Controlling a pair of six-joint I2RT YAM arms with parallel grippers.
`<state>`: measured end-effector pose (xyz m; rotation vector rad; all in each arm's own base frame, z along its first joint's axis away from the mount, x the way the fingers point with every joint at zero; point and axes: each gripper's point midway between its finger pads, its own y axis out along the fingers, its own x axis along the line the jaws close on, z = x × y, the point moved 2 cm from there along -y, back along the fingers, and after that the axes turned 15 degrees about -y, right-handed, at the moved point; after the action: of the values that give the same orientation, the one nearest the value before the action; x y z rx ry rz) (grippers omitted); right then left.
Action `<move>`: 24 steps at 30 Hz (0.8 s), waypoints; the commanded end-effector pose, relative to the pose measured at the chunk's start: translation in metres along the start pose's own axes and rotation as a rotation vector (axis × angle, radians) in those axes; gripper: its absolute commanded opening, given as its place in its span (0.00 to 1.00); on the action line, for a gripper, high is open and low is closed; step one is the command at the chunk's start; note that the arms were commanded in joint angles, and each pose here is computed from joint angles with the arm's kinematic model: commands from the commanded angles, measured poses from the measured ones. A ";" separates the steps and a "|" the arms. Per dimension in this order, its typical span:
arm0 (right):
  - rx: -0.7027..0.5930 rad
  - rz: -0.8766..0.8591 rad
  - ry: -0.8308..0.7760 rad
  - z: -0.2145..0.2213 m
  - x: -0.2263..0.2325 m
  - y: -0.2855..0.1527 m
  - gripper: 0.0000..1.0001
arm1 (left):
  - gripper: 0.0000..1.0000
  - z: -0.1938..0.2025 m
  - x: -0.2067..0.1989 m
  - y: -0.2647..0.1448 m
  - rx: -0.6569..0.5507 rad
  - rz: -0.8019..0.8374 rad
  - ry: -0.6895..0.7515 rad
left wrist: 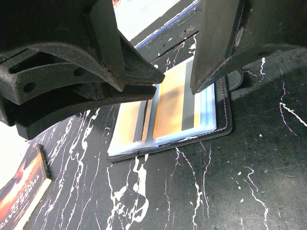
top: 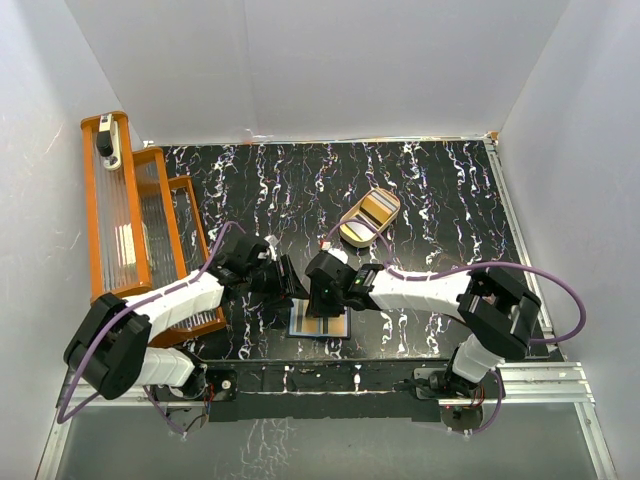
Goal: Put the credit cards into the card holder
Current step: Turn over the card slot in the card holder.
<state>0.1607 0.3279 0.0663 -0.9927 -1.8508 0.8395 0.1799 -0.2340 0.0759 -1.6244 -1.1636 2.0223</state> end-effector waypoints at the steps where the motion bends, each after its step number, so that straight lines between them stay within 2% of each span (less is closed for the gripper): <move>1: -0.081 0.017 -0.022 -0.020 0.002 -0.002 0.22 | 0.56 0.008 0.008 0.001 0.034 -0.028 0.022; 9: -0.049 0.086 -0.058 -0.010 -0.013 0.013 0.19 | 0.56 0.008 0.015 0.005 0.031 -0.045 0.015; 17: 0.016 0.119 -0.077 0.012 -0.031 0.028 0.00 | 0.57 0.009 0.019 0.006 0.031 -0.050 0.015; 24: 0.023 0.113 -0.060 0.022 -0.037 0.028 0.00 | 0.57 0.011 0.022 0.007 0.039 -0.036 0.024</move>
<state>0.1673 0.3192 0.0413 -1.0500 -1.8749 0.9107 0.1709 -0.2279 0.0576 -1.5804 -1.1658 1.9880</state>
